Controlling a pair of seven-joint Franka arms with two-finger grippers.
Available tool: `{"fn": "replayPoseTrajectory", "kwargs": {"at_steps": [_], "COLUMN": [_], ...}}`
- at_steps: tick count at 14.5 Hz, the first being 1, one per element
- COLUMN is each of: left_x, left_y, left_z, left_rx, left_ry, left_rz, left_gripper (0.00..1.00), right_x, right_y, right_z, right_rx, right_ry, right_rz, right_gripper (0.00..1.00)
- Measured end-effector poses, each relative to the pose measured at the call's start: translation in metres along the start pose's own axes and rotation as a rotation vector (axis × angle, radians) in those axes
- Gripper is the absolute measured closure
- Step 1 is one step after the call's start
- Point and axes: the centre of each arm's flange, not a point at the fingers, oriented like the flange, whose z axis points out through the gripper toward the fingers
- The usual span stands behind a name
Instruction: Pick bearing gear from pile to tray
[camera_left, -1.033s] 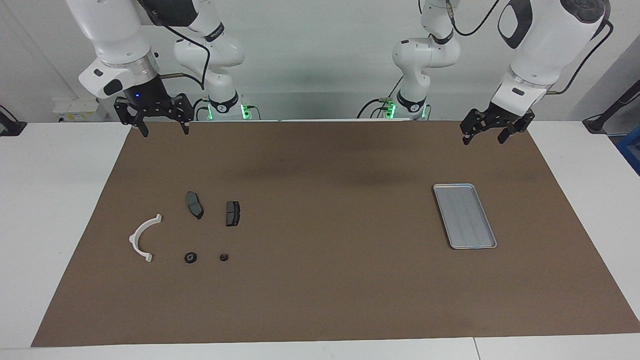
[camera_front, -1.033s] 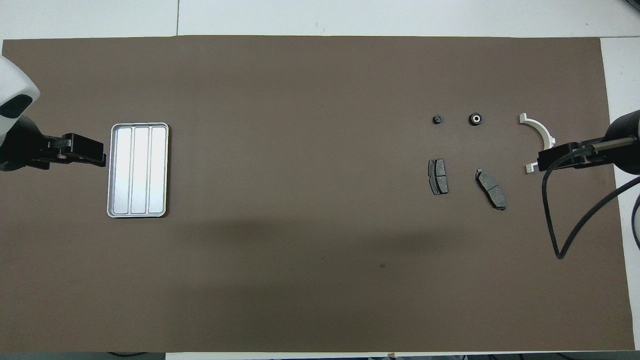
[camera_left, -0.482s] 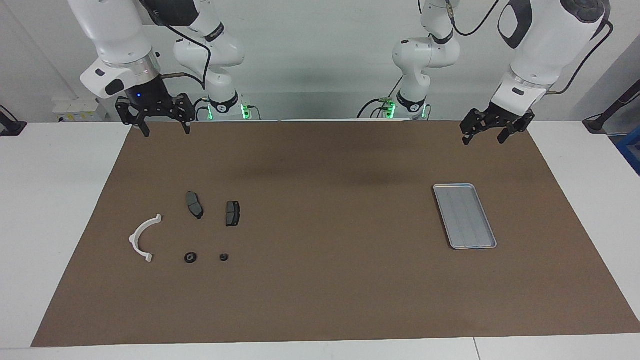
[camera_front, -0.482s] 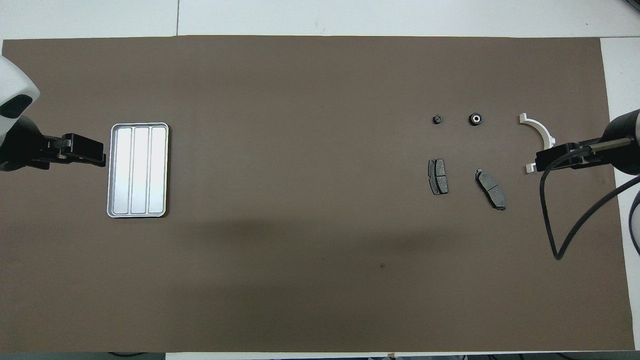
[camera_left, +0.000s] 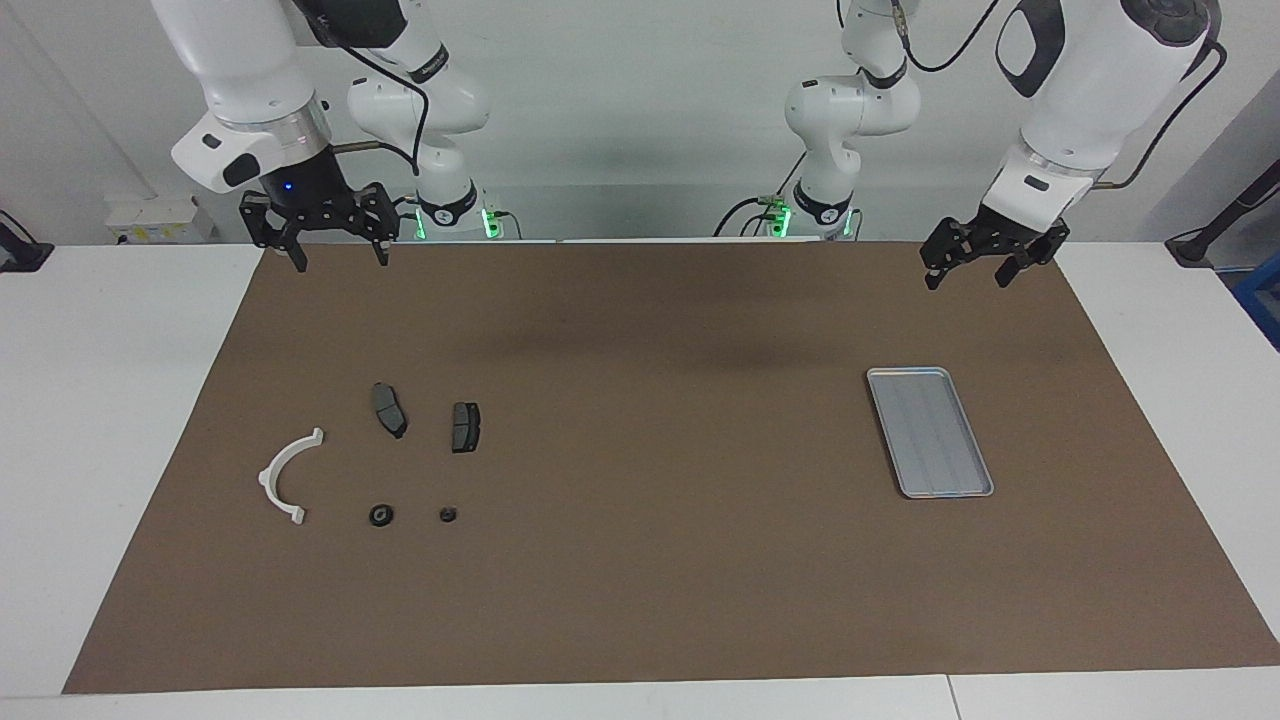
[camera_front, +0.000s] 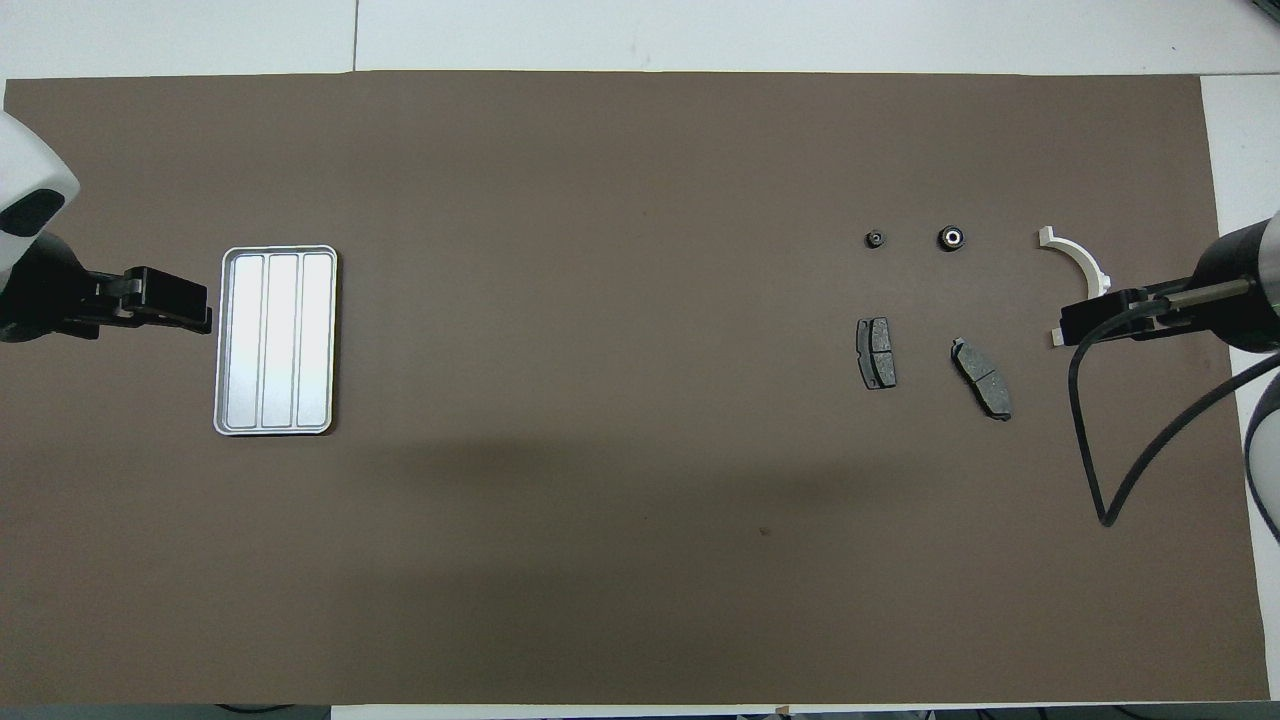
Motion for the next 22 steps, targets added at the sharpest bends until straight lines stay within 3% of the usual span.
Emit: {"fn": "replayPoseTrajectory", "kwargs": {"at_steps": [9,22], "left_x": [0.000,0.000], "left_y": [0.000,0.000], "left_z": [0.000,0.000], "left_rx": [0.000,0.000], "left_ry": [0.000,0.000], "left_rz": [0.000,0.000], "left_gripper": [0.00,0.00], "right_x": [-0.005,-0.007], "right_y": [-0.003,-0.007], "right_z": [-0.017,-0.004], "right_rx": [-0.002,0.025], "right_ry": [0.035,-0.003], "right_rz": [-0.004,-0.006], "right_gripper": [0.00,0.00]}}
